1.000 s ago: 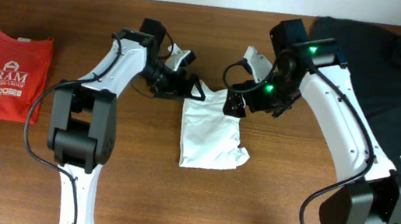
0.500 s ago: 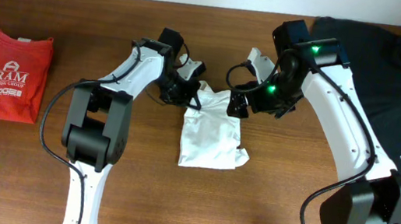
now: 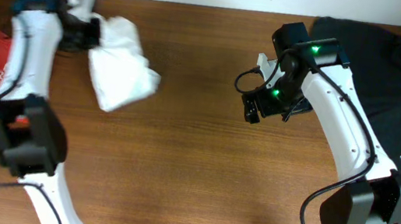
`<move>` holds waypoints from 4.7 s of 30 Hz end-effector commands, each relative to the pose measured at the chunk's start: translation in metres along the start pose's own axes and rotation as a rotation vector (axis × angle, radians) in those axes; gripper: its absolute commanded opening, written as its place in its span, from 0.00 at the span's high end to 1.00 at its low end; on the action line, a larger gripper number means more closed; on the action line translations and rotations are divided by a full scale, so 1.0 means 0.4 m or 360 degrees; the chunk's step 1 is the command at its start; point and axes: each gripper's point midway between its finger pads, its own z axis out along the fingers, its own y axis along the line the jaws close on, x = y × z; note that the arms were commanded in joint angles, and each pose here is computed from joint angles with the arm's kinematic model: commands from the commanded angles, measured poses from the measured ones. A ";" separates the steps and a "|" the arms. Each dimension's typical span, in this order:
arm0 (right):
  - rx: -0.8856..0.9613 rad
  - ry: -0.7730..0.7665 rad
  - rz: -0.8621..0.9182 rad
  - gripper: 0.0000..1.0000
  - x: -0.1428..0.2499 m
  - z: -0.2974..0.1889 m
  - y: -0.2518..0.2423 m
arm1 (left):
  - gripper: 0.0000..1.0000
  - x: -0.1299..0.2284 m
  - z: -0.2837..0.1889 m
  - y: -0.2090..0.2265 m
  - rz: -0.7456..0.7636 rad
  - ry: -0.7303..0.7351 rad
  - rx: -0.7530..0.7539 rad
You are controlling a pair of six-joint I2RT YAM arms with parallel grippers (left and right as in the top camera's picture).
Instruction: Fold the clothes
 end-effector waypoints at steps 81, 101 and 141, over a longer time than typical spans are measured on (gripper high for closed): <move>-0.0250 0.0085 0.0771 0.01 0.099 -0.038 -0.217 | 0.01 0.270 -0.078 -0.229 0.0249 0.0628 -0.0082; 0.0173 -0.1016 0.0444 0.02 0.280 -0.240 -0.145 | 0.01 0.411 -0.376 -0.303 0.0464 -0.0433 0.0082; 0.0382 -0.2098 0.0047 0.01 0.306 -0.275 -0.077 | 0.01 0.754 -0.465 -0.203 0.0494 -0.0639 0.0107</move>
